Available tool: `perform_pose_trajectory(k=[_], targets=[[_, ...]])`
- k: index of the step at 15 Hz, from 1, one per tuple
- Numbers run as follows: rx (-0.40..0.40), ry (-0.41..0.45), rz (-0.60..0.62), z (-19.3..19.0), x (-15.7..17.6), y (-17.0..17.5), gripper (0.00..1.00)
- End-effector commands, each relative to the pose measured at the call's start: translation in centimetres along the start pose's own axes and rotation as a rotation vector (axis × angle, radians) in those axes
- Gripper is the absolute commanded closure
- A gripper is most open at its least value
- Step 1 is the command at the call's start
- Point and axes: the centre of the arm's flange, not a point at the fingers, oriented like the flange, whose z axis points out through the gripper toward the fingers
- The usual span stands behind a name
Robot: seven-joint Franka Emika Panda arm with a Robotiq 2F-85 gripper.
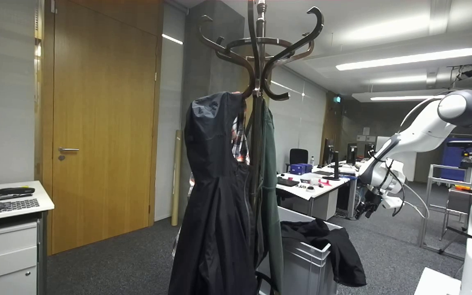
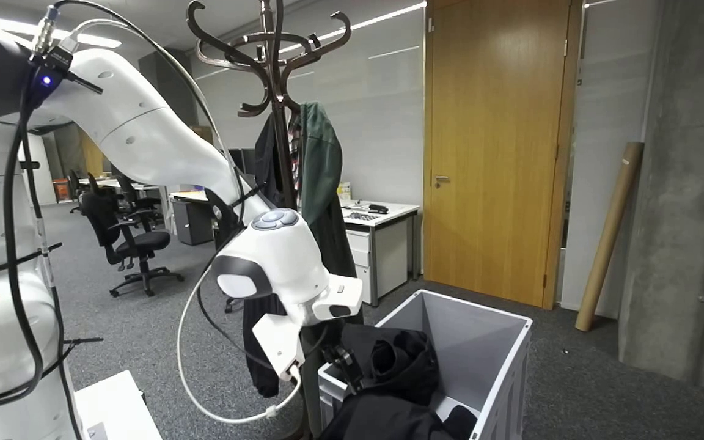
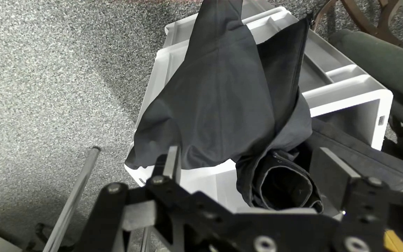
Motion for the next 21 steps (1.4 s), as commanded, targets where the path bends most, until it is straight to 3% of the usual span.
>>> perform_pose_trajectory(k=[1, 6, 9, 11, 12, 13, 21], targets=[[0.032, -0.032, 0.011, 2.4, 0.3, 2.2, 0.00], [0.035, 0.003, -0.003, 6.0, -0.6, 5.5, 0.00], [0.101, 0.025, -0.073, 8.0, -0.7, 7.0, 0.00], [0.155, -0.007, -0.114, 9.3, -0.2, 7.6, 0.00], [0.180, -0.033, -0.117, 9.9, 0.0, 7.8, 0.00], [0.153, -0.010, -0.093, 6.6, -1.1, 5.9, 0.00], [0.172, -0.077, -0.135, 11.2, -2.1, 6.2, 0.00]])
